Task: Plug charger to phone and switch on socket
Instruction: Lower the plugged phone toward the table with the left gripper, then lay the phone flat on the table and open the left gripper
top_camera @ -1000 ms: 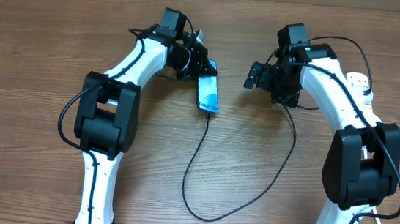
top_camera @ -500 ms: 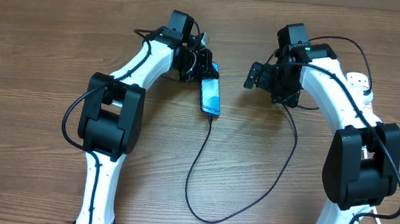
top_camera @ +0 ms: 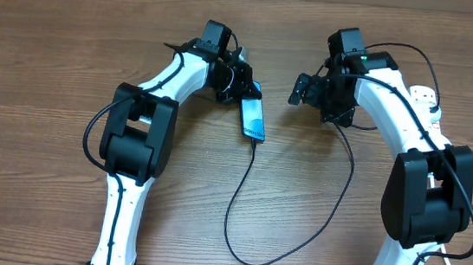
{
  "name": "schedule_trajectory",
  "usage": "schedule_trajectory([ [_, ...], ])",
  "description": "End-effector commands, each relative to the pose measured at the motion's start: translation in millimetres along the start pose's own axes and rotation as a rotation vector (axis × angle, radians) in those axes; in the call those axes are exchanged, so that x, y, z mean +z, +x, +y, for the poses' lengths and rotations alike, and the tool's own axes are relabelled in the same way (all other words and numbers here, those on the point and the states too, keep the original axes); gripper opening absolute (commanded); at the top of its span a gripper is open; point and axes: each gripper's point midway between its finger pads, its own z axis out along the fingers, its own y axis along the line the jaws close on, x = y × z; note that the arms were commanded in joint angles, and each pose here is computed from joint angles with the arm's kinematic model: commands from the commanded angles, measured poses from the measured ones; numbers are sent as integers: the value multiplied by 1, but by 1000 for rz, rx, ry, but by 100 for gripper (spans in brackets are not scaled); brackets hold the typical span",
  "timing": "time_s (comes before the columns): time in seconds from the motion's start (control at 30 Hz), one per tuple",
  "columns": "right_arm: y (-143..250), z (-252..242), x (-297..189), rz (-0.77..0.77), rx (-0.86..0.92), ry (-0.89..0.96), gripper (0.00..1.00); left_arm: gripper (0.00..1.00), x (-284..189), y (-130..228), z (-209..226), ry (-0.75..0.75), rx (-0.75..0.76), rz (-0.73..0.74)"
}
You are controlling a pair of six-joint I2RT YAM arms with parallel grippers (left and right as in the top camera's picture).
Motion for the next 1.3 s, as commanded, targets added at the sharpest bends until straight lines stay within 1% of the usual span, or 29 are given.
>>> schedule_trajectory([
  [0.0, -2, 5, -3, -11, -14, -13, 100, 4, 18, 10, 12, 8, -42, 51],
  [0.63, -2, 5, -3, -11, -13, -13, 100, 4, 17, 7, 21, -40, -15, 31],
  [0.93, -2, 5, -3, -11, -14, -13, 100, 4, 8, -1, 25, -48, -16, 10],
  [1.07, -3, 5, -3, -12, -14, -13, 100, 4, 4, 0, 26, -76, -14, 4],
  [1.27, -3, 5, -3, -12, -14, -13, 100, 4, -11, -7, 26, -156, 3, -58],
])
